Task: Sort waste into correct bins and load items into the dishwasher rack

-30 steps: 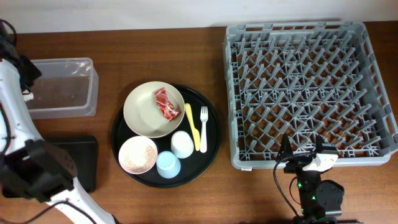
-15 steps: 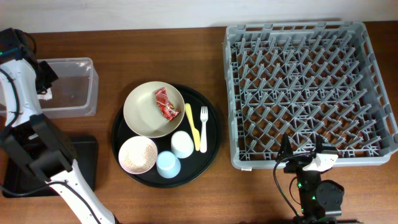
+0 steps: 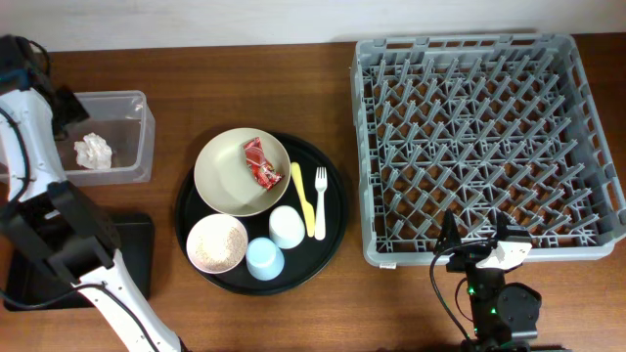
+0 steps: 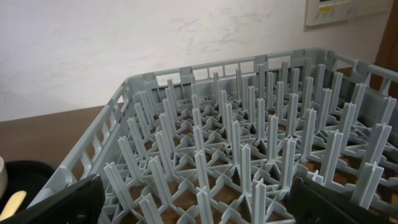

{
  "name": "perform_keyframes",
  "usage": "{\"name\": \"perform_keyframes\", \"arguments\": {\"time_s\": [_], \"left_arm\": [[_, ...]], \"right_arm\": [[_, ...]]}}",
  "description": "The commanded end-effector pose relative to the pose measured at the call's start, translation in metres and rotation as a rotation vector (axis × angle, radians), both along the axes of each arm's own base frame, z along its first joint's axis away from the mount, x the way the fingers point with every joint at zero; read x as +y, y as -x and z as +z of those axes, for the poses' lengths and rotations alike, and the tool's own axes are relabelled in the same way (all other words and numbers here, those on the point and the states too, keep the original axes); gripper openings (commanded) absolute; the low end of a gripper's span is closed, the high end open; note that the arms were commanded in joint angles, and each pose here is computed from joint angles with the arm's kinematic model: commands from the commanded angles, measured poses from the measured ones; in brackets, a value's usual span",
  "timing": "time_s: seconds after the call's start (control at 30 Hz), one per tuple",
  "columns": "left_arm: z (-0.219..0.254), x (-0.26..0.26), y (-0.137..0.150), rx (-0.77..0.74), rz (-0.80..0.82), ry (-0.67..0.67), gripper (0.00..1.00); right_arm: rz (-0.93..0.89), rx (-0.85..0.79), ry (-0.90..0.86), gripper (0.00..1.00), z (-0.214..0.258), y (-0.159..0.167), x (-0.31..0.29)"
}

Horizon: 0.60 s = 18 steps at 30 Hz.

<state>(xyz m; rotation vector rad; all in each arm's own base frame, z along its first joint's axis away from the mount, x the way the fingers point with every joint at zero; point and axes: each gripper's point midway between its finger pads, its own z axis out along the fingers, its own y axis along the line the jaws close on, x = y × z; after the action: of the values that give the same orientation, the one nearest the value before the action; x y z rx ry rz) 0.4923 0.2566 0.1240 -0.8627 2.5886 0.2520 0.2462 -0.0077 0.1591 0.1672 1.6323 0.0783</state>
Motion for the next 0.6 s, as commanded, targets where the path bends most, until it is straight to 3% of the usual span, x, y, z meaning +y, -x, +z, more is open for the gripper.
{"name": "perform_keyframes", "arguments": {"time_s": [0.0, 0.07, 0.13, 0.3, 0.5, 0.57], "left_arm": [[0.089, -0.034, -0.024, -0.225, -0.117, 0.085, 0.63], [0.13, -0.079, -0.015, -0.281, -0.211, 0.197, 0.67], [0.142, -0.111, -0.01, -0.287, -0.272, 0.268, 0.67], [0.119, -0.21, 0.023, -0.052, -0.4, 0.392, 0.67], [0.098, -0.318, 0.042, 0.114, -0.61, 0.353, 0.67], [0.074, -0.353, 0.058, 0.219, -0.669, 0.367, 0.72]], "right_arm": [[-0.027, 0.003, -0.004, 0.98, -0.002, 0.0, -0.005], [-0.027, 0.003, -0.004, 0.98, -0.002, 0.0, -0.005], [-0.027, 0.003, -0.004, 0.98, -0.002, 0.0, -0.005], [-0.027, 0.003, -0.004, 0.98, -0.002, 0.0, -0.005], [-0.027, 0.003, -0.004, 0.98, -0.002, 0.0, -0.005], [-0.027, 0.003, -0.004, 0.98, -0.002, 0.0, -0.005]]}}
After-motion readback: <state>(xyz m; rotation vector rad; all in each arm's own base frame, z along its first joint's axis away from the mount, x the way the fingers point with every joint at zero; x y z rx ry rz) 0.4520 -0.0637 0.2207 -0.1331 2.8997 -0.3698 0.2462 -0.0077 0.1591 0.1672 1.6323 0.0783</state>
